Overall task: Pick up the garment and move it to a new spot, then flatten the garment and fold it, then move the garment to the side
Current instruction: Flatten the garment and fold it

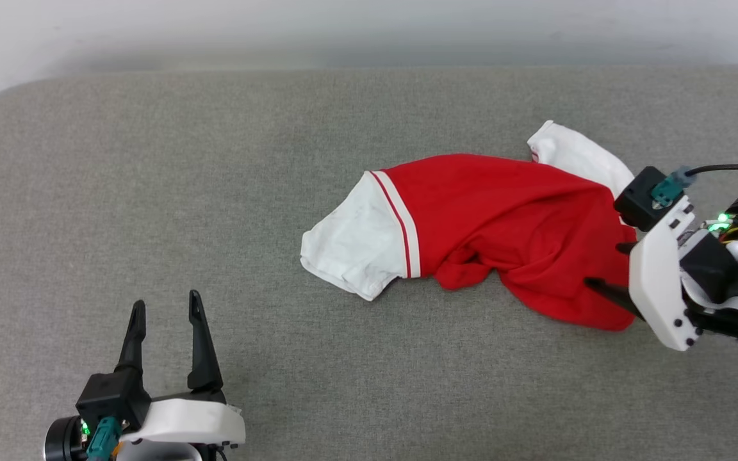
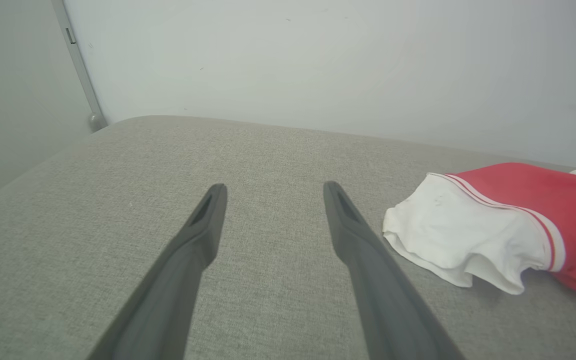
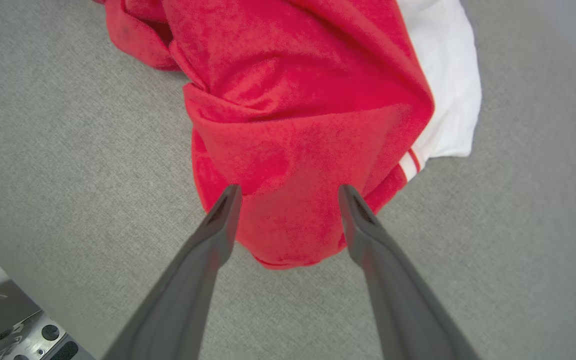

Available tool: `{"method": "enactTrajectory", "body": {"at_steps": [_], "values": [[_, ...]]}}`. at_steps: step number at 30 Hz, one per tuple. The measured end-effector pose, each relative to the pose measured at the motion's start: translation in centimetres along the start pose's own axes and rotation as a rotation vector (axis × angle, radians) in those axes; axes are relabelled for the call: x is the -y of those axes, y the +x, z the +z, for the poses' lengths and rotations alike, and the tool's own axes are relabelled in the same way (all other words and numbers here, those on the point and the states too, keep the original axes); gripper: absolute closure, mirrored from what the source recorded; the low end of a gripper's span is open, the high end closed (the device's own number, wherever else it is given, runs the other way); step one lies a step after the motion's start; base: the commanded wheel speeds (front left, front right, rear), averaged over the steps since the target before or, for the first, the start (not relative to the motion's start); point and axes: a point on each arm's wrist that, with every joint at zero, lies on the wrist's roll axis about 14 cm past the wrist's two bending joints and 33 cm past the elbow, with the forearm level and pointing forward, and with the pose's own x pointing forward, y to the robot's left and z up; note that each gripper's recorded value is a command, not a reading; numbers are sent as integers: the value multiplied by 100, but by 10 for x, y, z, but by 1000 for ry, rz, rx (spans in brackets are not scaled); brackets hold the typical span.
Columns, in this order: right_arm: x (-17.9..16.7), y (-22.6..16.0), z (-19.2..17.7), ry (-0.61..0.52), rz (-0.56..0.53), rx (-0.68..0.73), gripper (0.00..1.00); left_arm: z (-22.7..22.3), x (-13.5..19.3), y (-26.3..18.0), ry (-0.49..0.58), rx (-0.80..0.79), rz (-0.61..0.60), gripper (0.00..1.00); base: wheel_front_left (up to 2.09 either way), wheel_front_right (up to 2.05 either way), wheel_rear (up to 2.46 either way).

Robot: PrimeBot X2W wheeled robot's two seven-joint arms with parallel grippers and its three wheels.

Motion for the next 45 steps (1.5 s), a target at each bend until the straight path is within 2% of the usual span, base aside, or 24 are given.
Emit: {"method": "enactTrajectory", "body": {"at_steps": [8,12,13,14,15,19,22,26,30,36,40,41,42,45], "values": [[-34,56,-42,51,99,-180,0,-12,0,11,3,-28,5,0,0,0,0],[-43,69,-44,48,114,-187,0,-16,-1,13,4,-39,7,0,0,0,0],[-44,70,-41,47,116,-167,12,-15,-1,13,2,-38,7,0,0,0,0],[-45,70,-39,33,113,-145,96,-14,-1,13,2,-35,10,0,0,0,0],[-46,69,-34,6,106,-117,100,-13,-2,13,2,-32,12,0,0,0,0],[-59,56,-6,-47,131,27,100,-8,-5,9,1,-19,20,0,0,0,0],[-57,35,13,-80,122,118,100,-5,-5,5,-4,-13,20,0,0,0,0],[-70,13,18,-117,149,170,100,0,0,3,-14,-1,8,0,0,0,0],[-101,10,-12,-99,229,113,100,-1,2,1,-17,-3,1,0,0,0,0],[-155,16,-86,-18,359,-84,100,-3,1,-1,-18,-11,4,0,0,0,0],[-170,20,-95,11,365,-75,100,-2,0,-5,-16,-10,5,0,0,0,0],[-171,19,-92,23,359,-57,58,-2,0,-6,-14,-11,5,0,0,0,0],[-168,19,-89,25,343,-31,0,-2,0,-7,-12,-11,2,0,0,0,0],[-151,14,-59,33,267,126,0,1,2,-11,5,-2,-15,0,0,0,0]]}}
